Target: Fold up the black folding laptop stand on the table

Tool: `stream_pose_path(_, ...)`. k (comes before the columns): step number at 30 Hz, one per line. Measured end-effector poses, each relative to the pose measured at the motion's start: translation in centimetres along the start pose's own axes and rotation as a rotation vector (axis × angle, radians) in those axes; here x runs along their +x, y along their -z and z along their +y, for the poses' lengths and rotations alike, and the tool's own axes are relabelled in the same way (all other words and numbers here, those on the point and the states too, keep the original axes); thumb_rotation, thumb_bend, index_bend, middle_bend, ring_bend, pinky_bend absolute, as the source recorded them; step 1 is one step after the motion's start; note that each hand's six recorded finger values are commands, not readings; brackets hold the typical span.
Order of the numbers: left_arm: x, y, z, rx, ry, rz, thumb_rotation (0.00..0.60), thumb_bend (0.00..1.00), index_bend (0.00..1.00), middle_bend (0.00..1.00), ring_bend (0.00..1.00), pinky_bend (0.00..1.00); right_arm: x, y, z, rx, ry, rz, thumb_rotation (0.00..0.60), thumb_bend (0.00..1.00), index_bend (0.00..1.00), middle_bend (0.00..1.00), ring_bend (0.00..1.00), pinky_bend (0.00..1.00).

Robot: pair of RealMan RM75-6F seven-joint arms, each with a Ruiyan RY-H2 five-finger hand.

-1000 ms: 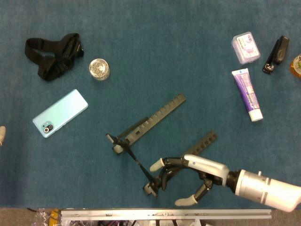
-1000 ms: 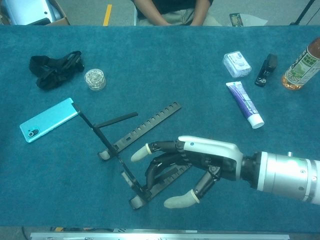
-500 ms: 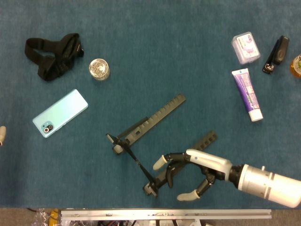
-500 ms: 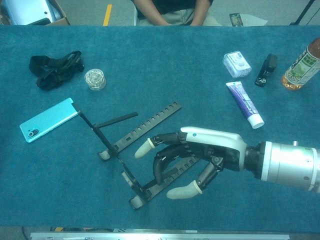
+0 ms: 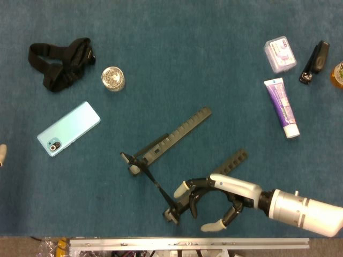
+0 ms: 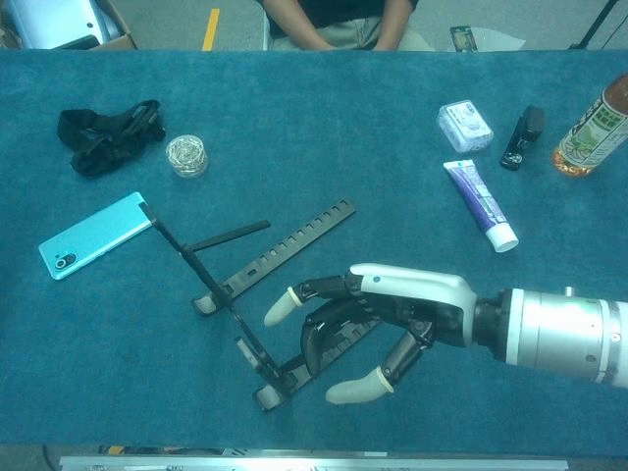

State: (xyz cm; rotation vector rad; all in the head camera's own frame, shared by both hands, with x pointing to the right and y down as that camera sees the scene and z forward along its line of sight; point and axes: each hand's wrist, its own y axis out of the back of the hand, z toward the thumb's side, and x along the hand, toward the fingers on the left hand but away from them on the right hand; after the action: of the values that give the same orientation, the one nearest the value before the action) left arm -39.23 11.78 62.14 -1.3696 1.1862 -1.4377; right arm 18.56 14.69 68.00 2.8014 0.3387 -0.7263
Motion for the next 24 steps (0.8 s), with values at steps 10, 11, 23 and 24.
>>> stream_pose_path(10,0.0,-0.1,-0.1,-0.002,0.003,-0.003,0.6,0.28,0.18,0.18,0.08,0.14,-0.2,0.7,0.0,-0.004,0.006,-0.01,0.6,0.18,0.25,0.55,0.36,0.29)
stream_pose_path(11,0.0,0.0,-0.1,-0.002,0.002,-0.002,0.6,0.28,0.18,0.18,0.08,0.14,-0.2,0.7,0.0,-0.006,0.007,-0.009,0.6,0.18,0.25,0.55,0.36,0.29)
stream_pose_path(23,-0.2,0.4,0.2,-0.002,-0.006,0.007,0.6,0.28,0.18,0.18,0.08,0.14,-1.0,1.3,-0.8,-0.02,-0.003,-0.012,0.6,0.18,0.25,0.55,0.36,0.29)
stream_pose_path(24,-0.2,0.4,0.3,-0.002,-0.007,0.008,0.6,0.28,0.18,0.18,0.08,0.14,-1.1,1.3,-0.8,-0.02,-0.004,-0.012,0.6,0.18,0.25,0.55,0.36,0.29)
